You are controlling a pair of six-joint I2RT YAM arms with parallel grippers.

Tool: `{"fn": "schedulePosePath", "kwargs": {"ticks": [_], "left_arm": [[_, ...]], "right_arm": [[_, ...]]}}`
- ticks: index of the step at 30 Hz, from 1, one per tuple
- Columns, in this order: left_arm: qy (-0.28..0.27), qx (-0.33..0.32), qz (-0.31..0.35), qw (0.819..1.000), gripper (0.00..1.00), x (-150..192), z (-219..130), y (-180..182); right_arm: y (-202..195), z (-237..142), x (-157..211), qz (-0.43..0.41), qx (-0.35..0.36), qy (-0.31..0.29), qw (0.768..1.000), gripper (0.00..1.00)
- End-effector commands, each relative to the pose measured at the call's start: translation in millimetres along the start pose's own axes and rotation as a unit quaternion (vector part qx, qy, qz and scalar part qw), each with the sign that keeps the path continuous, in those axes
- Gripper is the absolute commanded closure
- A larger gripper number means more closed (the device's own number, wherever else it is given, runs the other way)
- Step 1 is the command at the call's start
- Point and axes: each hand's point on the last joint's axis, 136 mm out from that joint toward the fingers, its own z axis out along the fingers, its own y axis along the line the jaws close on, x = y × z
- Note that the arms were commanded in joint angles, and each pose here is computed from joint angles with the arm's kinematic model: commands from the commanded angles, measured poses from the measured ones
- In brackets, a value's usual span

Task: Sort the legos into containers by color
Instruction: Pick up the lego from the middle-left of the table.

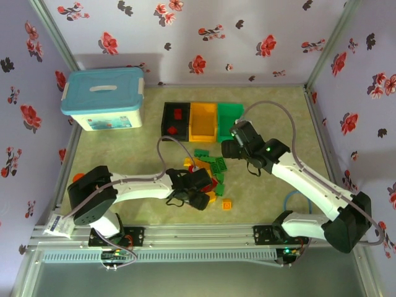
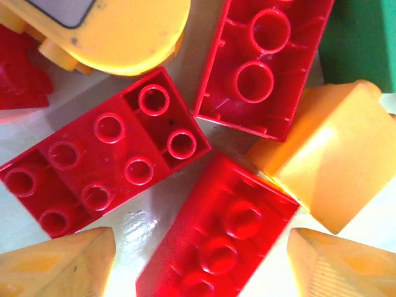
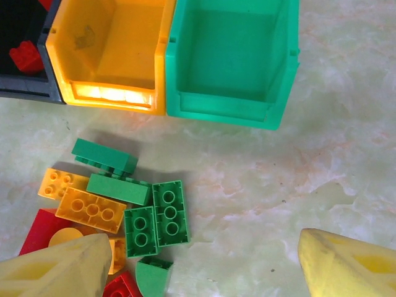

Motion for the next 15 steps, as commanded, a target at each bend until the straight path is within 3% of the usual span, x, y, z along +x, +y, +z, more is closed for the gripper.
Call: {"fn": "schedulePosePath", "kwargs": {"ticks": [1, 6, 15], "left_arm": [[0.009, 0.004, 0.012, 1.000, 0.28, 0, 5, -7], [0.016, 0.001, 0.014, 1.000, 0.34, 1, 10, -11], [0.015, -0.003, 0.014, 1.000, 0.59, -1, 1, -12]], "right_arm": [[-8, -4, -3, 0.020, 0.009, -0.017, 1.000, 0.21], [-13, -2, 1, 0.025, 0.012, -0.017, 0.999, 0.21], [-19, -1, 6, 0.035, 0.014, -0.021, 0.999, 0.21]]}}
